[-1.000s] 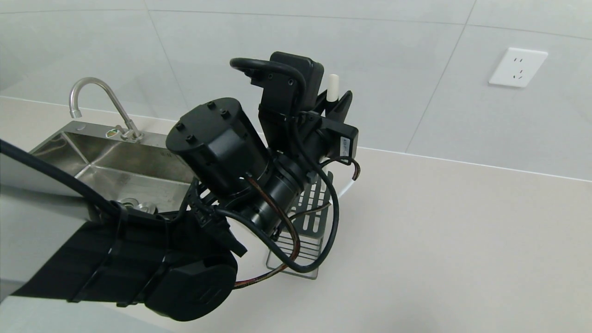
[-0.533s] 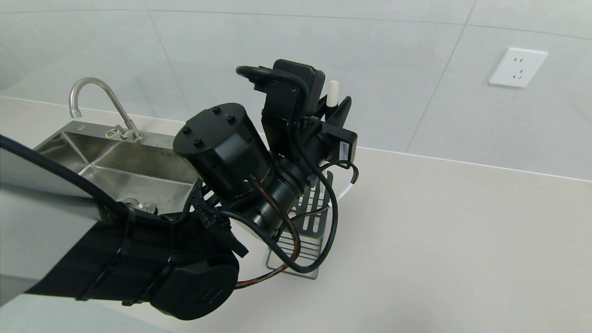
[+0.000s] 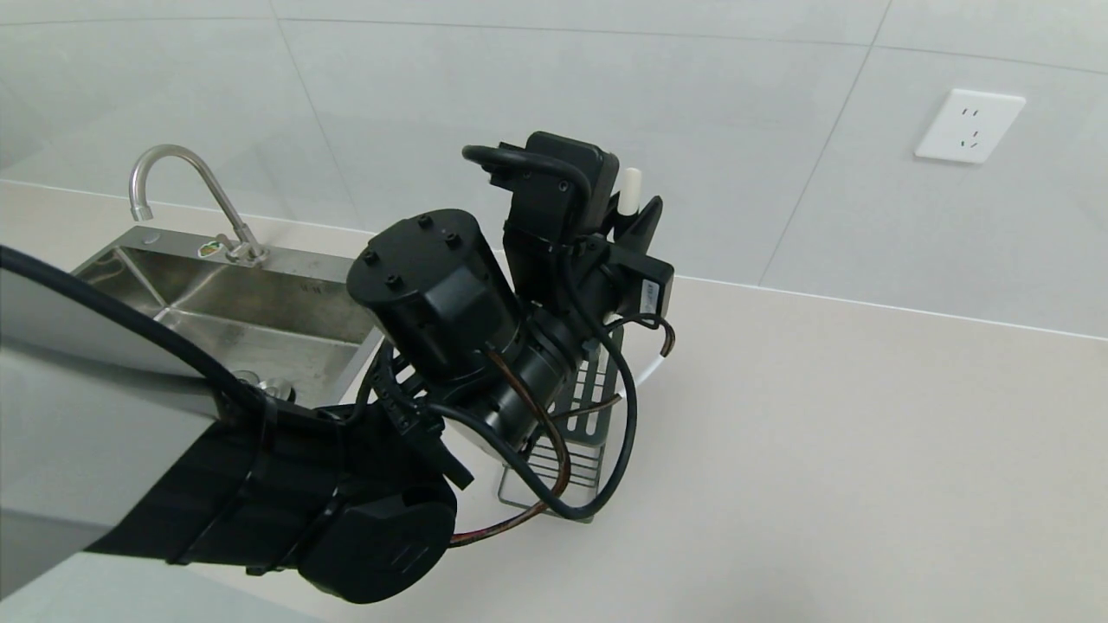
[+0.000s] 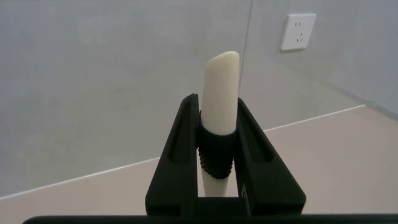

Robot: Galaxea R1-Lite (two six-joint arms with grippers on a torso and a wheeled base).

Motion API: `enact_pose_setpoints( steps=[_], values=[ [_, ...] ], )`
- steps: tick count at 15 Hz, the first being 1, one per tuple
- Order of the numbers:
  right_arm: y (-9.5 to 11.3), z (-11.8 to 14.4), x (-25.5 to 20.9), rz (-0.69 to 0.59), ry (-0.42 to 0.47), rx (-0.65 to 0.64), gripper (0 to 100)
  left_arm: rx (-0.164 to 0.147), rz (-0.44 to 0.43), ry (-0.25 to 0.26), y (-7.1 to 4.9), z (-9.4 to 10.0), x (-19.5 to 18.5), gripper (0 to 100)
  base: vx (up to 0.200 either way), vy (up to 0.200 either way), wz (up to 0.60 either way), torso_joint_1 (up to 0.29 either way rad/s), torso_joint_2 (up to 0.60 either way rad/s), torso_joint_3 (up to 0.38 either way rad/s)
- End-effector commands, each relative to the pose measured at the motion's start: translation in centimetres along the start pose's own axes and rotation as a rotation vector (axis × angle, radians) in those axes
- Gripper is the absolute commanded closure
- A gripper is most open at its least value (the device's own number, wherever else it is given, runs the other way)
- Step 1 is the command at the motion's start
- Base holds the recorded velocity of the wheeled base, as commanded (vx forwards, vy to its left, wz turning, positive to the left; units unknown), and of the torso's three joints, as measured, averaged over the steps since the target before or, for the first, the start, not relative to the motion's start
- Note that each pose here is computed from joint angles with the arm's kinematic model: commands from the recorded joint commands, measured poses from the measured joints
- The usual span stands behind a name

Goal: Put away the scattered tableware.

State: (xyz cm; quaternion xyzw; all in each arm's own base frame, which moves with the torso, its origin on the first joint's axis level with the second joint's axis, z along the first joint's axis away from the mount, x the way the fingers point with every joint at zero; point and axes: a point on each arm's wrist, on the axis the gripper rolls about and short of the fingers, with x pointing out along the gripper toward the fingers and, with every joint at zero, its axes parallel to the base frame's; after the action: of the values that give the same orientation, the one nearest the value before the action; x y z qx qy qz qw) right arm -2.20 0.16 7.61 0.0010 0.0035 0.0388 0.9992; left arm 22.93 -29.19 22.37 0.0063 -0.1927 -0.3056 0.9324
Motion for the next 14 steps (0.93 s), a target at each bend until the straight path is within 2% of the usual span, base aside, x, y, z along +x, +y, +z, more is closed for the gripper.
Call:
enact_pose_setpoints(
  steps=[1, 4, 14],
  values=[
    [0.0, 0.01, 0.01, 0.001, 0.001, 0.0, 0, 0.003, -0.009, 0.023, -0.35, -0.85, -0.05, 100, 0.0, 0.0, 0.0, 0.0, 0.0, 0.0],
    [0.0, 0.01, 0.01, 0.001, 0.001, 0.0, 0, 0.01, -0.013, 0.044, -0.45, -1.73, -0.48, 100, 0.0, 0.0, 0.0, 0.0, 0.0, 0.0],
    [0.0, 0.01, 0.01, 0.001, 0.001, 0.0, 0, 0.006, -0.007, 0.037, -0.21, -1.5, -0.48, 100, 0.0, 0.0, 0.0, 0.0, 0.0, 0.0]
  ],
)
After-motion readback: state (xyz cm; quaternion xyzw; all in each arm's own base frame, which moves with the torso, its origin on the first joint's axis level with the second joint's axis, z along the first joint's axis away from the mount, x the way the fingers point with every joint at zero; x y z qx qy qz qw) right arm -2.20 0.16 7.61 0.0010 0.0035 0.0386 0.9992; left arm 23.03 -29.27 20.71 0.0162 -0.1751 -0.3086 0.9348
